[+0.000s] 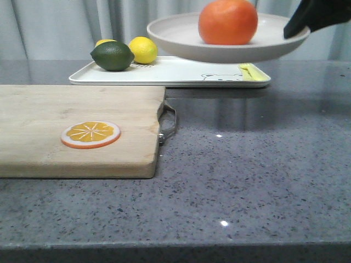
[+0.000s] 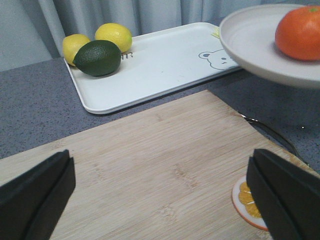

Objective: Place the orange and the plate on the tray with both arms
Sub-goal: 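Grip the plate rim with the right gripper and lift the plate, then carry the plate over the tray and lower it onto the tray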

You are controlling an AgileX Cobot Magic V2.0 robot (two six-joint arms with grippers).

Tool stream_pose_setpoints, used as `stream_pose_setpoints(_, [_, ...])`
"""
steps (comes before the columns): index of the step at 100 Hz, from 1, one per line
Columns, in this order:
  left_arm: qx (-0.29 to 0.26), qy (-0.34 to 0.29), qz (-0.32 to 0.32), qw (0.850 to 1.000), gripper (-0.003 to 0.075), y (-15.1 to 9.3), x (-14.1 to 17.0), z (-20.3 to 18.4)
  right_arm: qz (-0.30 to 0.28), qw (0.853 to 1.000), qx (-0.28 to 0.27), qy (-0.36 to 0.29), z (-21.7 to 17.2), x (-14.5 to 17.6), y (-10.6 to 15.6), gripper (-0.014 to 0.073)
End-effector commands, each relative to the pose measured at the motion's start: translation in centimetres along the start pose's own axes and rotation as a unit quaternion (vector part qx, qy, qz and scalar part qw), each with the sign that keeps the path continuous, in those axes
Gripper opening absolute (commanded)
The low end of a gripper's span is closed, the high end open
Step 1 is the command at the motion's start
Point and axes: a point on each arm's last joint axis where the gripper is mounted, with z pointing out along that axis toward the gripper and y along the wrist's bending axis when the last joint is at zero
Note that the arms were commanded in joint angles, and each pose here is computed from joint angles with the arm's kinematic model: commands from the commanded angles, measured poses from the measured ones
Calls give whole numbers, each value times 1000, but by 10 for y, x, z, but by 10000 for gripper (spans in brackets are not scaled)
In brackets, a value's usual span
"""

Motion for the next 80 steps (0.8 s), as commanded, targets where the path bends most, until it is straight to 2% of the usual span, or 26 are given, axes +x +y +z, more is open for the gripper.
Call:
stream_pose_setpoints(1, [-19, -29, -3, 999, 662, 4, -12, -2, -15, 997, -26, -74, -20, -33, 20, -66])
stream_pose_setpoints(16, [-19, -29, -3, 999, 662, 4, -12, -2, -23, 996, -37, -82, -7, -62, 28, -66])
stream_pose_setpoints(43, [-19, -29, -3, 999, 662, 4, -12, -2, -26, 995, -49, -84, 45, -106, 29, -66])
stream_pose_setpoints(80, [-19, -29, -3, 999, 662, 4, -12, -2, -37, 995, -66, -58, 113, -136, 22, -66])
